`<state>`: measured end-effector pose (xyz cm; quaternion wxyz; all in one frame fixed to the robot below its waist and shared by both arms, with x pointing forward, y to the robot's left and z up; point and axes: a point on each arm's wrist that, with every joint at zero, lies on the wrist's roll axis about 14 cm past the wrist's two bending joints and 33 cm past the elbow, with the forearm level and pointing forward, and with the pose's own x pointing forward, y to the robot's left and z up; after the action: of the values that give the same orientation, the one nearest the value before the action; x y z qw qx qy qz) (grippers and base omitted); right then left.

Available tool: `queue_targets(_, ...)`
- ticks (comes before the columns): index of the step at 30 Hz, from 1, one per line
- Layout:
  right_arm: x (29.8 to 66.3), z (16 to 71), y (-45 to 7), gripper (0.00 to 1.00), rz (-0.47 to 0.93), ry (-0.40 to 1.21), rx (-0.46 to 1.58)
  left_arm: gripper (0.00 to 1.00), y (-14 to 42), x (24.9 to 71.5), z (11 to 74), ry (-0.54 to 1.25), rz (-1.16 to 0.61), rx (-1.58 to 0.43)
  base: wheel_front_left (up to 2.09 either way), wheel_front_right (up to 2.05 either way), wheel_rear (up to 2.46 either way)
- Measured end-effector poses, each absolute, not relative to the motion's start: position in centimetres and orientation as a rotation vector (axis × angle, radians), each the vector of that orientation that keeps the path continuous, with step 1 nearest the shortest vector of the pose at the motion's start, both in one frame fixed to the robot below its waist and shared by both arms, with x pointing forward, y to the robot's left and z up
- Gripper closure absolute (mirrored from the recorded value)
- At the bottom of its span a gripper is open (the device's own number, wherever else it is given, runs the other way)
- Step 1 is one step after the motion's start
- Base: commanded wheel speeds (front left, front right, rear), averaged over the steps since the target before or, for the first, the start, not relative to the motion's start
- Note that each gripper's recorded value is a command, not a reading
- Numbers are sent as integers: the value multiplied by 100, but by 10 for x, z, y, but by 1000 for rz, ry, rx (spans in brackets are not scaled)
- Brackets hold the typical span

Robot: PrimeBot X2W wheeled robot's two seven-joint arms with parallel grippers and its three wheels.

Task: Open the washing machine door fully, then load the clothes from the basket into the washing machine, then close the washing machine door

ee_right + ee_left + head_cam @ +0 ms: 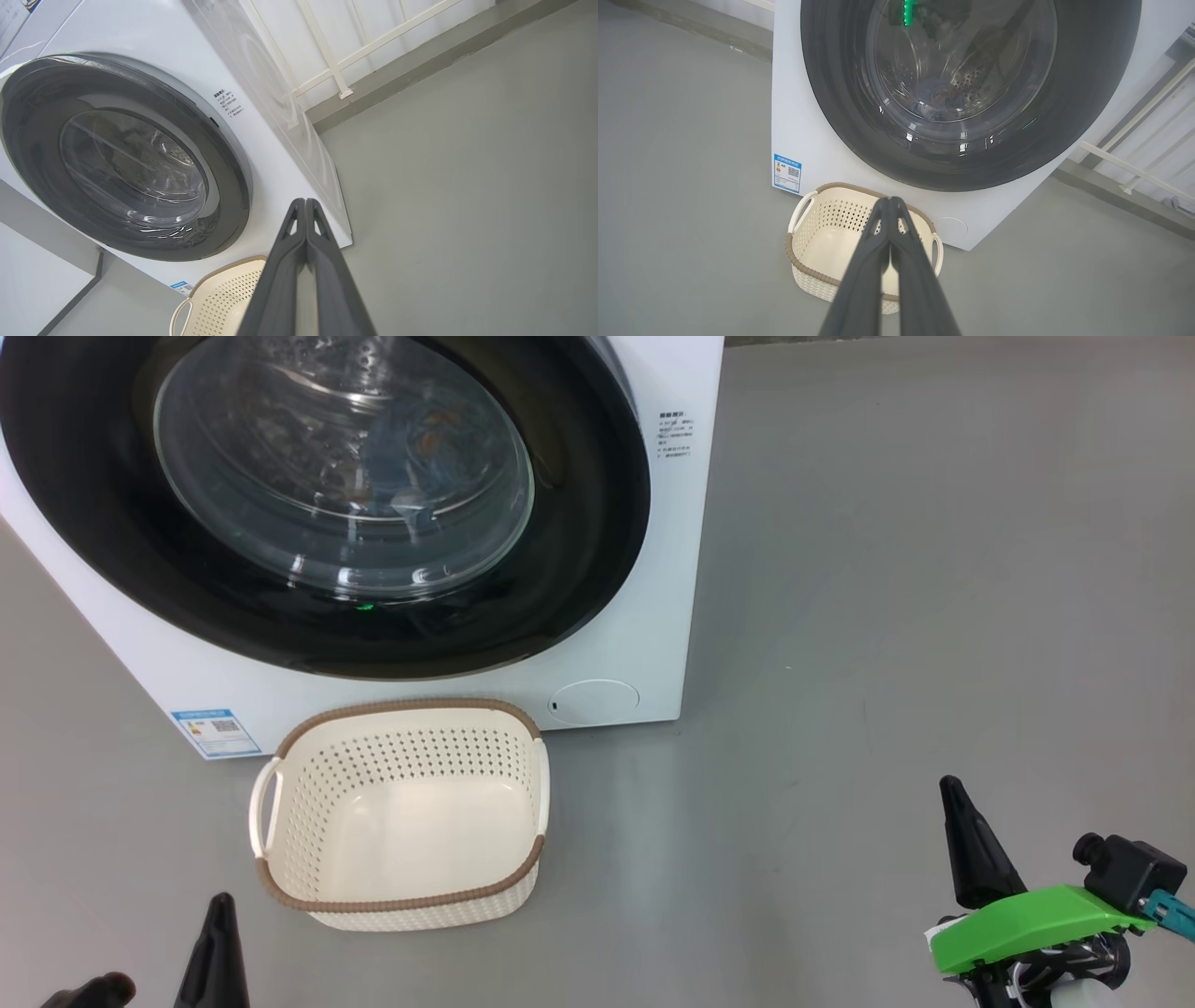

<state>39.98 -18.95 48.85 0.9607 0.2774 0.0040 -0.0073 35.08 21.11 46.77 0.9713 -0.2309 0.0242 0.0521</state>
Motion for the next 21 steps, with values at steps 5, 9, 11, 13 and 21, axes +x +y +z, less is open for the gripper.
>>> queue_targets(5,399,489,-191,100,-25,9,611,100,211,352,467,54,112,-525,0,0,0)
queue_targets(9,399,488,-193,100,-32,16,652,100,211,354,469,49,114,-574,0,0,0)
queue_targets(11,399,488,-193,100,-34,15,660,100,211,354,468,49,116,-583,0,0,0)
queue_targets(13,398,488,-194,100,-37,19,685,100,211,354,467,55,117,-606,0,0,0)
queue_targets(21,397,488,-197,100,-52,21,771,100,210,355,466,61,123,-700,0,0,0)
